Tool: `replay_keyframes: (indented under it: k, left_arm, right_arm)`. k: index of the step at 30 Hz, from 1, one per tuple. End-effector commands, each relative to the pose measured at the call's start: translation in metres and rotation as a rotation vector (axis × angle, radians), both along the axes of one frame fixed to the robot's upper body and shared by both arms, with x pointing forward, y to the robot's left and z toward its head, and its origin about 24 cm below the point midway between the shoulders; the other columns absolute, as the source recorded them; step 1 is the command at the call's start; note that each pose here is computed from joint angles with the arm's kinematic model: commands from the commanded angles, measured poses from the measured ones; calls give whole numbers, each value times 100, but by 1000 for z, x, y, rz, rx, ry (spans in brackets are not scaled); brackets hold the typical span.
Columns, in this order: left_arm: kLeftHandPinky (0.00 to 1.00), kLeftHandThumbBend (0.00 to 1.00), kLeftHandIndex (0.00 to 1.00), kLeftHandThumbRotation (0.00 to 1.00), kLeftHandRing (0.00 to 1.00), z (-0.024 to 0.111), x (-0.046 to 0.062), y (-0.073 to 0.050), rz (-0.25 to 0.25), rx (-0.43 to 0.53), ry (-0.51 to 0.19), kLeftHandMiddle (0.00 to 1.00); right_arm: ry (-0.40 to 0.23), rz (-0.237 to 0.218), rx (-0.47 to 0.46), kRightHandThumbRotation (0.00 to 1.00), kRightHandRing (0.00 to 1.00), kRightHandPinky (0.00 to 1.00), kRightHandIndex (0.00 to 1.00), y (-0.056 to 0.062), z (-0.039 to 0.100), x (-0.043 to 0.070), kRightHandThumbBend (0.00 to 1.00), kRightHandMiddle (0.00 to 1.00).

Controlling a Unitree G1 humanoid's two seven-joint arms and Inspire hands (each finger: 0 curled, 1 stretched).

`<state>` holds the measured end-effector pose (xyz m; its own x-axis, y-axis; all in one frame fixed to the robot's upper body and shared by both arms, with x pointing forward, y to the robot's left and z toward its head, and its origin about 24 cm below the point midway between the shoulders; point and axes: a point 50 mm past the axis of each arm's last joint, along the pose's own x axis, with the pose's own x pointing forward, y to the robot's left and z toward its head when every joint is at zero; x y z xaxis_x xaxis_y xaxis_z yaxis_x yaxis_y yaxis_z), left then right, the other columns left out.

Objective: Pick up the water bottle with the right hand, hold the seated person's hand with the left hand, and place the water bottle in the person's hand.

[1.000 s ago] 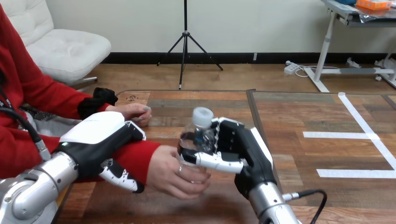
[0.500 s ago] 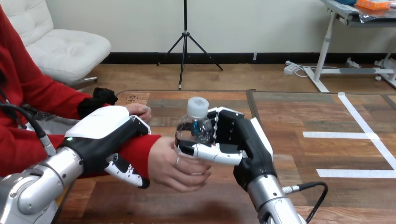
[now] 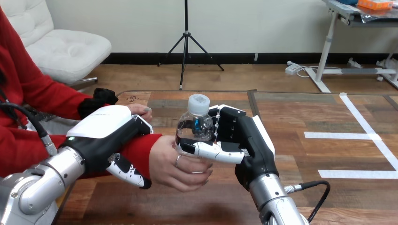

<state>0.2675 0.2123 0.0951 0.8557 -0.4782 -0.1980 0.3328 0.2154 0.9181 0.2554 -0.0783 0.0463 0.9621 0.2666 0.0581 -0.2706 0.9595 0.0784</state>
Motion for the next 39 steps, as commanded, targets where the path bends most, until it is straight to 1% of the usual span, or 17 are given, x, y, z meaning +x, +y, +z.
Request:
replay_keyframes:
  k: [1, 5, 8, 12, 13, 17, 20, 24, 31, 39]
  left_arm:
    - [31, 89, 40, 0, 35, 24, 7, -27, -110, -67, -109, 40]
    - [33, 90, 42, 0, 37, 26, 6, -27, -102, -53, -106, 42]
    - [35, 90, 43, 0, 38, 26, 5, -26, -110, -55, -121, 43]
    - [37, 92, 46, 0, 40, 27, 4, -26, -113, -49, -130, 45]
    - [40, 93, 49, 0, 42, 27, 4, -26, -112, -50, -129, 47]
    - [44, 94, 53, 0, 47, 28, 3, -26, -107, -42, -132, 51]
    - [48, 94, 57, 1, 51, 29, 2, -25, -114, -31, -142, 56]
    - [54, 95, 64, 2, 58, 29, 0, -24, -117, -16, -148, 62]
    - [58, 97, 72, 7, 64, 27, -1, -22, -110, -18, -141, 70]
    - [61, 98, 78, 11, 68, 25, -4, -17, -105, -16, -138, 75]
  right_arm:
    - [-165, 69, 92, 0, 43, 38, 44, 30, 44, 11, 85, 46]
    - [-169, 61, 79, 0, 44, 38, 46, 29, 43, 11, 85, 47]
    - [-165, 46, 76, 0, 44, 39, 47, 28, 43, 11, 85, 49]
    - [-173, 26, 49, 1, 46, 40, 48, 26, 42, 11, 85, 50]
    - [-174, 24, 47, 3, 47, 41, 49, 26, 42, 11, 85, 51]
    - [-174, 15, 43, 6, 49, 43, 51, 24, 42, 12, 83, 52]
    - [-191, 2, 12, 9, 51, 45, 52, 22, 42, 12, 83, 54]
    - [-191, -12, -7, 15, 53, 46, 56, 19, 41, 13, 82, 56]
    - [-187, -24, -12, 23, 57, 49, 62, 13, 40, 14, 83, 60]
    - [-186, -29, -12, 32, 60, 53, 66, 4, 37, 15, 85, 63]
